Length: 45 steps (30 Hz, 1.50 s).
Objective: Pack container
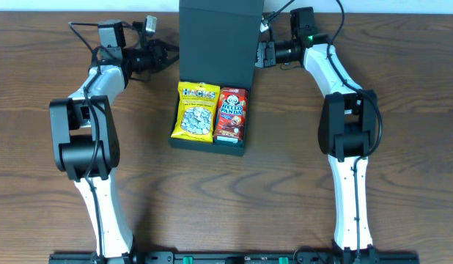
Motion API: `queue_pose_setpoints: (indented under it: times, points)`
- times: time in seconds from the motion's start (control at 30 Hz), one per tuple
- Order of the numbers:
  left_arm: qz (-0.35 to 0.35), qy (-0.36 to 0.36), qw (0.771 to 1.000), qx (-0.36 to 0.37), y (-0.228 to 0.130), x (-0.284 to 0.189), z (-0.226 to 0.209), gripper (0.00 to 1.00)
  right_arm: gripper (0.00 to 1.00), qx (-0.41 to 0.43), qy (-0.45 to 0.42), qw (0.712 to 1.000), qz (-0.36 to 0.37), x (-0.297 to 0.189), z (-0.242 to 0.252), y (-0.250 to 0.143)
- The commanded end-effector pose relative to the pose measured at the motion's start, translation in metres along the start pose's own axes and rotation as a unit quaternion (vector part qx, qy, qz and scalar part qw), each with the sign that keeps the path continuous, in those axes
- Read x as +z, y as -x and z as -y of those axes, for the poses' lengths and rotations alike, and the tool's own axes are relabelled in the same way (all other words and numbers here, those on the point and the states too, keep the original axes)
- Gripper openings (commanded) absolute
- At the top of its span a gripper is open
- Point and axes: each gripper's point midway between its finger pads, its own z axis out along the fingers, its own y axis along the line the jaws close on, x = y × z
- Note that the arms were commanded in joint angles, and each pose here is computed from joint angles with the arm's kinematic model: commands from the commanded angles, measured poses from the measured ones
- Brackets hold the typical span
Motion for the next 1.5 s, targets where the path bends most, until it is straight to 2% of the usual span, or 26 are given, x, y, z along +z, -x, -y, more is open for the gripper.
queue_pose_setpoints:
  times: [0.0, 0.4, 0.93, 1.1, 1.23, 1.47]
  points:
    - [-0.001, -0.014, 1.000, 0.011, 0.003, -0.005, 0.001, 0.06, 0.01, -0.008, 0.035, 0.999, -0.004, 0.004, -0.012, -0.001]
    - [-0.006, -0.038, 0.999, 0.007, 0.005, -0.016, 0.008, 0.06, 0.01, -0.010, 0.036, 0.999, -0.005, 0.005, -0.015, 0.000]
    - [0.049, -0.022, 0.997, 0.051, 0.043, -0.066, 0.054, 0.06, 0.01, -0.011, 0.038, 0.999, -0.008, 0.009, -0.016, -0.001]
    - [0.068, 0.016, 0.997, 0.023, 0.048, -0.082, 0.058, 0.06, 0.01, -0.011, 0.040, 0.999, -0.011, 0.013, -0.017, -0.002]
    - [0.085, 0.084, 0.992, -0.030, 0.045, -0.099, 0.045, 0.06, 0.01, 0.016, 0.044, 0.999, -0.019, 0.021, -0.023, -0.002]
    - [0.037, 0.153, 0.987, -0.030, 0.007, -0.114, 0.048, 0.06, 0.01, -0.015, 0.045, 0.998, -0.030, 0.036, -0.050, 0.006]
